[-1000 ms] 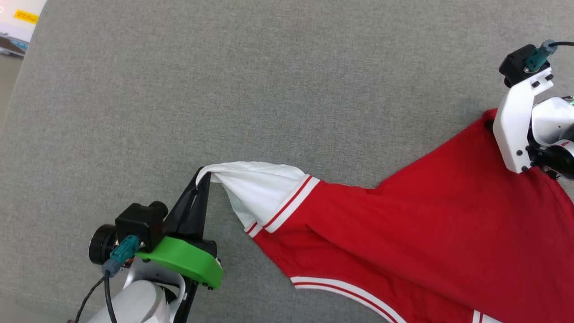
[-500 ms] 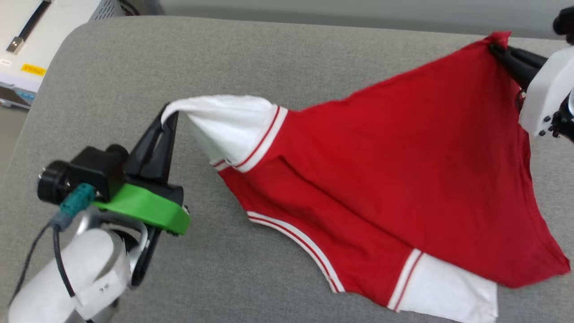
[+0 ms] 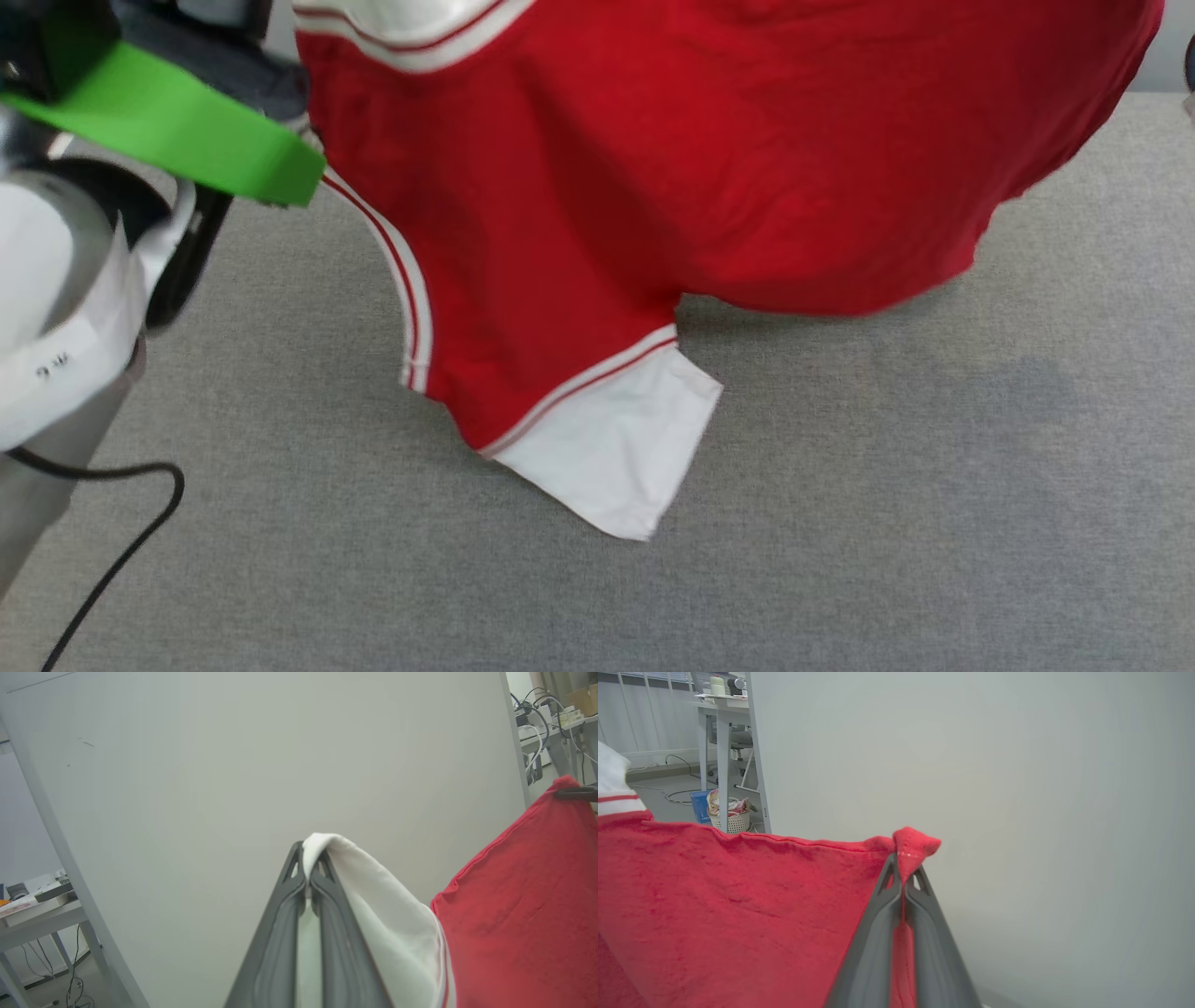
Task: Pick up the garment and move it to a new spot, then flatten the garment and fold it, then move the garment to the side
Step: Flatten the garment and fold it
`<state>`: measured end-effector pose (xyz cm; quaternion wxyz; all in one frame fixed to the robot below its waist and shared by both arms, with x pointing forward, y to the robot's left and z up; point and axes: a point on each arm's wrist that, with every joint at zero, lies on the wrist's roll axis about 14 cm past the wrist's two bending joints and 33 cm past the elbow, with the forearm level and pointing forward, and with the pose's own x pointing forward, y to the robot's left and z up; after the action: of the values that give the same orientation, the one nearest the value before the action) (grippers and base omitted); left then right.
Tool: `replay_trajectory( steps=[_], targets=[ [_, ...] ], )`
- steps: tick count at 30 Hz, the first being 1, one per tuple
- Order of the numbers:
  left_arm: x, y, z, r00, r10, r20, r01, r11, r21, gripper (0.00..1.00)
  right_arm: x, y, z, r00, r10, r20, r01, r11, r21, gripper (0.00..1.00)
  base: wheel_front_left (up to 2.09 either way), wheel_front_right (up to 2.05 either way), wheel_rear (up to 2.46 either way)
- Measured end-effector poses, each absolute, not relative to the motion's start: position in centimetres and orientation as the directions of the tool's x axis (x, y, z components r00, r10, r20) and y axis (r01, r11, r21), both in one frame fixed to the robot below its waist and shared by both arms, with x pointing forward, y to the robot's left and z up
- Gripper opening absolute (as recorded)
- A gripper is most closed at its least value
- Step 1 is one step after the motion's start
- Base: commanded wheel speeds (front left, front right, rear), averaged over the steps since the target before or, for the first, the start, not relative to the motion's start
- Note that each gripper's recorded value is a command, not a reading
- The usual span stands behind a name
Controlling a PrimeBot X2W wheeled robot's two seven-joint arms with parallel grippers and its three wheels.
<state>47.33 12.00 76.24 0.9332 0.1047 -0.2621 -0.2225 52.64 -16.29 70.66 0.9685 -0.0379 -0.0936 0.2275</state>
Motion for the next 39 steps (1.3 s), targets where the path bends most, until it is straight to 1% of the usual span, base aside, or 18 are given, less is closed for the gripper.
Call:
replay_trajectory(
  steps=[3, 5, 7, 9, 10, 15, 20, 27, 30, 35, 39],
  targets=[
    [48.6, 11.2, 78.2, 0.738, -0.489, 0.466, 0.366, 0.869, 0.332, 0.0, 53.4, -16.7, 72.0, 0.883, 0.427, 0.195, -0.406, 0.903, -0.138, 0.0, 0.0, 0.0, 0.0],
    [49.9, 10.6, 79.0, 0.73, -0.496, 0.471, 0.369, 0.865, 0.339, 0.0, 54.1, -16.8, 72.8, 0.886, 0.415, 0.205, -0.378, 0.905, -0.197, 0.0, 0.0, 0.0, 0.0],
    [51.4, 10.1, 79.9, 0.72, -0.506, 0.475, 0.359, 0.857, 0.369, 0.0, 55.2, -16.9, 73.9, 0.887, 0.4, 0.231, -0.355, 0.91, -0.215, 0.0, 0.0, 0.0, 0.0],
    [52.8, 9.6, 80.9, 0.709, -0.51, 0.486, 0.36, 0.855, 0.372, 0.0, 56.4, -16.6, 74.8, 0.885, 0.394, 0.249, -0.34, 0.911, -0.232, 0.0, 0.0, 0.0, 0.0],
    [53.7, 9.4, 81.4, 0.707, -0.516, 0.484, 0.343, 0.849, 0.403, 0.0, 57.2, -16.4, 75.2, 0.884, 0.39, 0.258, -0.333, 0.912, -0.238, 0.0, 0.0, 0.0, 0.0],
    [57.6, 9.3, 84.4, 0.692, -0.502, 0.518, 0.294, 0.852, 0.433, 0.0, 61.2, -16.8, 77.2, 0.887, 0.343, 0.309, -0.273, 0.93, -0.246, 0.0, 0.0, 0.0, 0.0],
    [61.4, 9.8, 86.4, 0.686, -0.47, 0.555, 0.235, 0.865, 0.443, 0.0, 64.9, -18.0, 79.5, 0.872, 0.282, 0.399, -0.201, 0.952, -0.233, 0.0, 0.0, 0.0, 0.0],
    [64.7, 10.1, 88.3, 0.654, -0.446, 0.611, 0.198, 0.881, 0.43, 0.0, 68.2, -17.8, 81.1, 0.831, 0.263, 0.491, -0.159, 0.957, -0.244, 0.0, 0.0, 0.0, 0.0],
    [66.3, 10.3, 87.3, 0.66, -0.434, 0.613, 0.206, 0.889, 0.408, 0.0, 69.6, -18.1, 79.5, 0.846, 0.254, 0.469, -0.147, 0.956, -0.254, 0.0, 0.0, 0.0, 0.0],
    [69.3, 10.8, 83.3, 0.704, -0.423, 0.57, 0.23, 0.896, 0.381, 0.0, 71.6, -18.1, 74.9, 0.877, 0.267, 0.4, -0.154, 0.944, -0.292, 0.0, 0.0, 0.0, 0.0],
    [71.5, 11.2, 77.9, 0.758, -0.423, 0.497, 0.261, 0.894, 0.363, 0.0, 72.9, -17.4, 70.0, 0.901, 0.288, 0.326, -0.194, 0.937, -0.29, 0.0, 0.0, 0.0, 0.0]
  ],
)
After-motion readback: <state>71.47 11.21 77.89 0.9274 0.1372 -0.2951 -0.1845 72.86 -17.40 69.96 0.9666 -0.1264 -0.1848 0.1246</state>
